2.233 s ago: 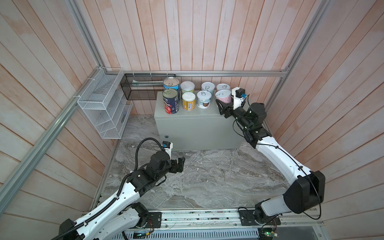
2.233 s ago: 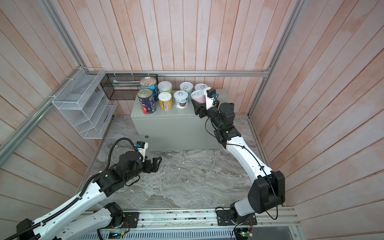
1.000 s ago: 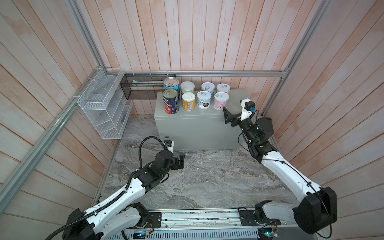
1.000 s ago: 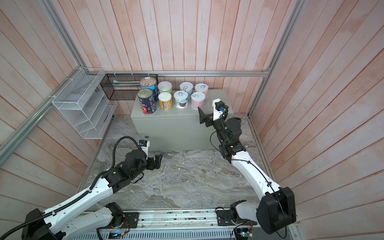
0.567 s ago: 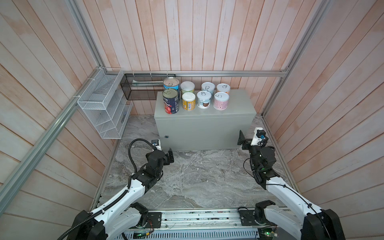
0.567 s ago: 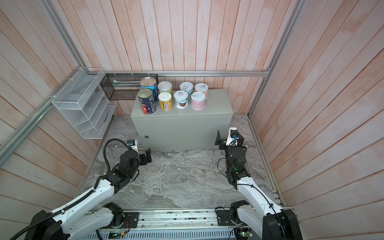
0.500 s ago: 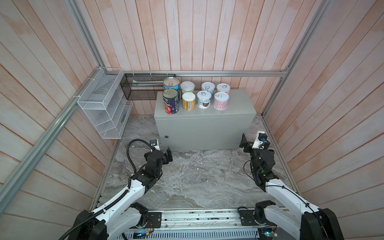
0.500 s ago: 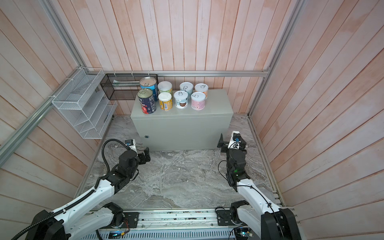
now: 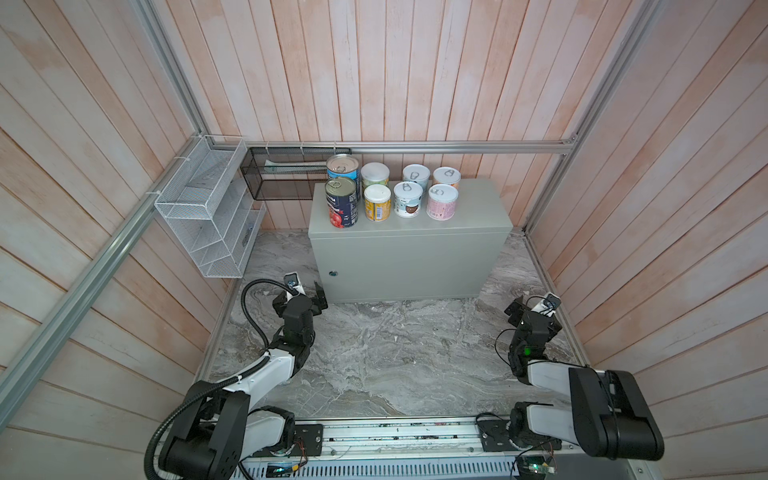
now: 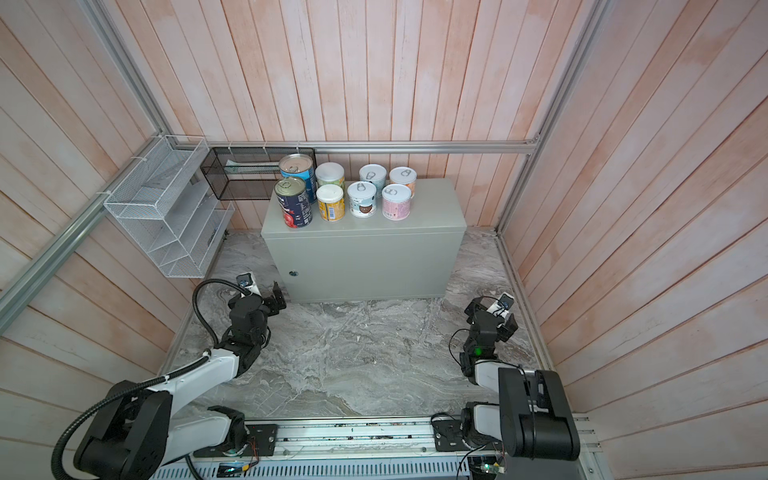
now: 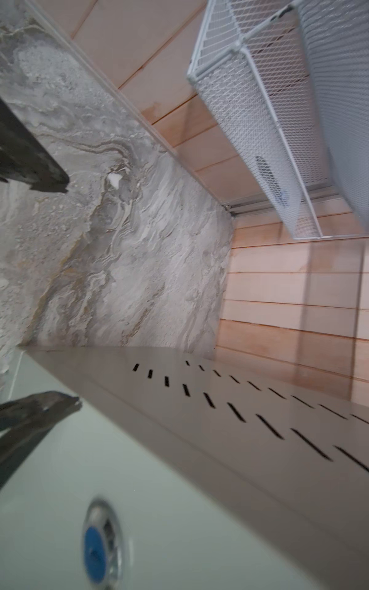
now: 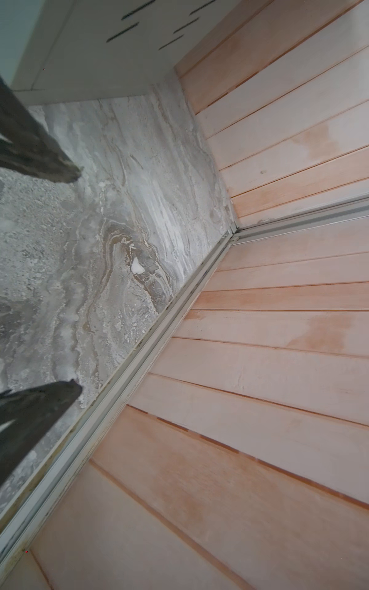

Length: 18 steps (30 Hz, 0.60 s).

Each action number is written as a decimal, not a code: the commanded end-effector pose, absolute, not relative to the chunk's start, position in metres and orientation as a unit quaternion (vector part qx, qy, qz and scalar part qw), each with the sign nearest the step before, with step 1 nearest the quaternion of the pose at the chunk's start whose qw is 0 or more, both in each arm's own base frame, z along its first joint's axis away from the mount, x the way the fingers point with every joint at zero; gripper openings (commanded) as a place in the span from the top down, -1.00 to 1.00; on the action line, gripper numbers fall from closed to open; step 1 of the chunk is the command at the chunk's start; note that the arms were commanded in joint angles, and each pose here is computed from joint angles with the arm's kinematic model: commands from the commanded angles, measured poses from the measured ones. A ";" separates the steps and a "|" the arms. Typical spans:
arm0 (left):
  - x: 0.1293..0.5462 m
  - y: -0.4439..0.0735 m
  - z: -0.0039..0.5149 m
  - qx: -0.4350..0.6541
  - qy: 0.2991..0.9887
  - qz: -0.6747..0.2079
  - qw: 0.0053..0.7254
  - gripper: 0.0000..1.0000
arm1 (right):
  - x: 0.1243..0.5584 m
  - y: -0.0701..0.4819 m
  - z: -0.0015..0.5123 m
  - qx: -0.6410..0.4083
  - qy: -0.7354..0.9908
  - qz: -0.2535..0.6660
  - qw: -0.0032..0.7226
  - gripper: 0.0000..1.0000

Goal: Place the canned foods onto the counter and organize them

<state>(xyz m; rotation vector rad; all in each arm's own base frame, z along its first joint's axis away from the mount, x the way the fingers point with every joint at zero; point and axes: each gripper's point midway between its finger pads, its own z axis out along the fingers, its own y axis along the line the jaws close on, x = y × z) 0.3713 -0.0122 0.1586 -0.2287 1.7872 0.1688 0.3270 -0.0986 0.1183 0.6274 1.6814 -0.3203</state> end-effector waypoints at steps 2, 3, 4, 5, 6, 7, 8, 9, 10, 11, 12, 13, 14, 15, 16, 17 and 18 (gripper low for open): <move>0.382 0.005 0.153 -0.078 0.763 0.127 0.630 -1.00 | 0.344 -0.102 0.136 0.278 0.702 -0.131 0.643 -0.95; 0.384 0.005 0.148 -0.072 0.767 0.127 0.625 -0.99 | 0.347 -0.101 0.135 0.277 0.707 -0.130 0.638 -0.96; 0.387 0.003 0.144 -0.061 0.769 0.120 0.624 -1.00 | 0.351 -0.098 0.133 0.268 0.719 -0.127 0.629 -0.96; 0.390 0.002 0.141 -0.053 0.772 0.115 0.623 -1.00 | 0.354 -0.096 0.132 0.259 0.724 -0.125 0.627 -0.96; 0.394 0.002 0.140 -0.048 0.774 0.113 0.622 -1.00 | 0.355 -0.095 0.133 0.253 0.724 -0.124 0.630 -0.96; 0.398 0.002 0.138 -0.044 0.778 0.112 0.617 -1.00 | 0.357 -0.091 0.133 0.244 0.727 -0.120 0.631 -0.96; 0.402 0.004 0.137 -0.039 0.779 0.113 0.616 -1.00 | 0.359 -0.088 0.133 0.233 0.731 -0.118 0.631 -0.96; 0.405 0.006 0.135 -0.038 0.778 0.115 0.617 -0.99 | 0.360 -0.087 0.133 0.230 0.730 -0.117 0.632 -0.96; 0.410 0.011 0.129 -0.048 0.780 0.102 0.615 -1.00 | 0.361 -0.084 0.133 0.224 0.732 -0.117 0.633 -0.96; 0.415 0.017 0.129 -0.056 0.780 0.092 0.616 -1.00 | 0.362 -0.083 0.133 0.219 0.734 -0.116 0.632 -0.96; 0.418 0.020 0.124 -0.062 0.796 0.081 0.597 -1.00 | 0.364 -0.081 0.133 0.215 0.735 -0.116 0.632 -0.96; 0.419 0.022 0.121 -0.064 0.798 0.073 0.595 -1.00 | 0.365 -0.080 0.133 0.212 0.736 -0.116 0.632 -0.96; 0.416 0.023 0.124 -0.064 0.793 0.071 0.601 -1.00 | 0.366 -0.077 0.132 0.205 0.739 -0.117 0.631 -0.96; 0.413 0.022 0.124 -0.063 0.792 0.067 0.604 -1.00 | 0.368 -0.075 0.132 0.199 0.740 -0.117 0.631 -0.96; 0.409 0.021 0.127 -0.062 0.784 0.065 0.614 -1.00 | 0.369 -0.073 0.132 0.192 0.741 -0.116 0.633 -0.96; 0.405 0.021 0.129 -0.063 0.778 0.061 0.622 -1.00 | 0.370 -0.069 0.132 0.184 0.743 -0.111 0.634 -0.96; 0.401 0.022 0.130 -0.065 0.773 0.057 0.629 -1.00 | 0.370 -0.067 0.132 0.176 0.744 -0.107 0.636 -0.96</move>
